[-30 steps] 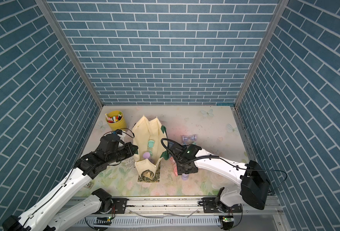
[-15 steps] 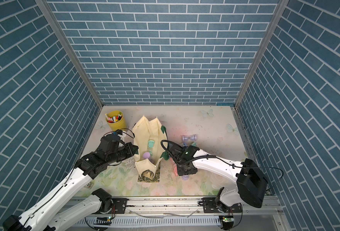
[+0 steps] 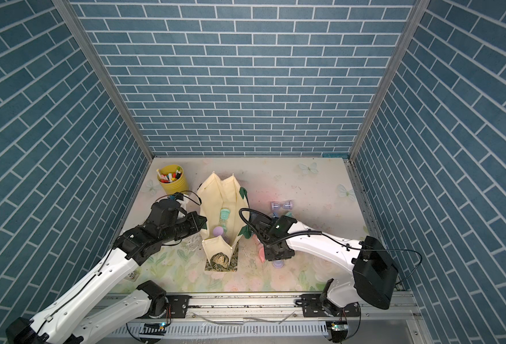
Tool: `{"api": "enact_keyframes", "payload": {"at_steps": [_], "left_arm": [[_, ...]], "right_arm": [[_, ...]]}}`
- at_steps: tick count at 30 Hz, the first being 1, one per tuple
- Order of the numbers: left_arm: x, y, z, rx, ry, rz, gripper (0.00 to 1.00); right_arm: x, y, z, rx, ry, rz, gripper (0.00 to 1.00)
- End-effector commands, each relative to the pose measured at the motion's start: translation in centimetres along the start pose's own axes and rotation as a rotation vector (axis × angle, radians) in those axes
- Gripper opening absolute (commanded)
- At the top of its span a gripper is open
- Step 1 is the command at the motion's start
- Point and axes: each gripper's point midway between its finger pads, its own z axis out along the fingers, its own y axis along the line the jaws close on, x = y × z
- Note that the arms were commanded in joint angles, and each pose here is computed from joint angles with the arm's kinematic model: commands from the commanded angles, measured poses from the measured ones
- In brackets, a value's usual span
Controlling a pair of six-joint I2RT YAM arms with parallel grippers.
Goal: Put the hourglass into the canvas bag
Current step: Pick up the hourglass from the center of the board, then place the hourglass in the canvas bag.
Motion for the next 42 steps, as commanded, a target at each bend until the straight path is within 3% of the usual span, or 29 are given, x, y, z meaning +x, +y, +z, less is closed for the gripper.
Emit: {"api": "enact_keyframes", "payload": {"at_steps": [1, 11, 23, 35, 42], "left_arm": [[0.7, 0.8, 0.5, -0.029, 0.027, 0.01, 0.0], [0.6, 0.9, 0.0, -0.037, 0.02, 0.023, 0.07], [0.5, 1.9, -0.7, -0.094, 0.008, 0.034, 0.33], [-0.3, 1.7, -1.7, -0.116, -0.012, 0.041, 0.4], [-0.5, 1.5, -2.1, -0.112, -0.024, 0.035, 0.41]], "right_arm": [[-0.9, -0.6, -2.3, 0.008, -0.064, 0.016, 0.06], [-4.4, -1.1, -9.4, -0.026, -0.273, -0.008, 0.0], [-9.5, 2.4, -17.9, -0.18, -0.505, -0.071, 0.0], [-12.0, 9.4, -22.0, -0.416, -0.565, -0.17, 0.0], [-13.1, 11.7, -22.7, -0.449, -0.568, -0.198, 0.0]]}}
